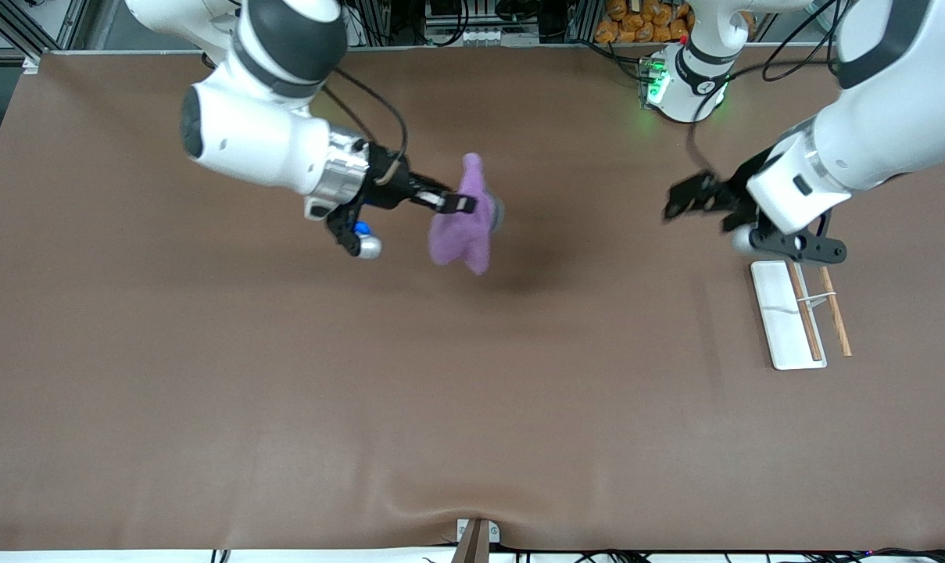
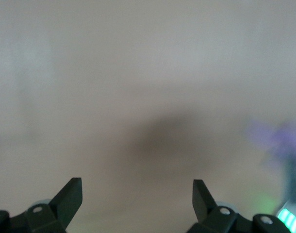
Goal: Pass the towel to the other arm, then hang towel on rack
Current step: 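Grasp the hanging towel with the left gripper below the right gripper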
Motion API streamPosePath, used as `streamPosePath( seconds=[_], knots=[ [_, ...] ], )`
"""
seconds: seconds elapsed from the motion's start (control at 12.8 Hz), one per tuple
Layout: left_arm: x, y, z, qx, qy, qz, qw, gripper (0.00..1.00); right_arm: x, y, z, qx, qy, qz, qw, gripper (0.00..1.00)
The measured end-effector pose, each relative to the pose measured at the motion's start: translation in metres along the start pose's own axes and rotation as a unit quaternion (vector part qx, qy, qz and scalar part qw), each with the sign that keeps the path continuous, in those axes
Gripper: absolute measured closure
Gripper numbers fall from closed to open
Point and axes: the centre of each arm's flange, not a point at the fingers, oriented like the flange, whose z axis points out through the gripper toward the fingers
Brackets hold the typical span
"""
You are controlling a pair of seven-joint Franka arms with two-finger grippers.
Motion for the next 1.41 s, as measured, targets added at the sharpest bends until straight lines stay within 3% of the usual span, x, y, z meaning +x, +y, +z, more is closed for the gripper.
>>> streamPosePath(
  seconds=[0.16,0.31,0.55,0.71,1.1,1.25,1.41],
  knots=[
    [-0.008,0.061,0.057,0.019,0.014,-0.014,1.000,0.00,-0.015,-0.006,0.014,0.041,-0.004,0.037,0.998,0.96],
    [-0.007,0.067,0.060,0.027,0.016,-0.010,0.999,0.00,-0.025,-0.008,0.022,0.073,-0.011,0.060,0.995,0.96],
    [-0.002,0.059,0.045,0.013,0.012,-0.024,1.000,0.00,-0.027,-0.008,0.026,0.077,-0.015,0.072,0.994,0.96],
    [-0.006,0.069,0.051,-0.023,-0.014,-0.050,0.998,0.00,-0.027,-0.008,0.026,0.077,-0.016,0.078,0.994,0.96],
    [0.000,0.075,0.093,-0.055,-0.064,-0.101,0.991,0.00,-0.029,-0.007,0.028,0.075,-0.018,0.081,0.994,0.96],
    [0.013,0.069,0.115,-0.085,-0.078,-0.129,0.985,0.00,-0.029,-0.007,0.029,0.075,-0.018,0.081,0.994,0.96],
    [0.024,0.065,0.138,-0.133,-0.107,-0.168,0.971,0.00,-0.030,-0.007,0.030,0.074,-0.018,0.081,0.994,0.96]
  ],
)
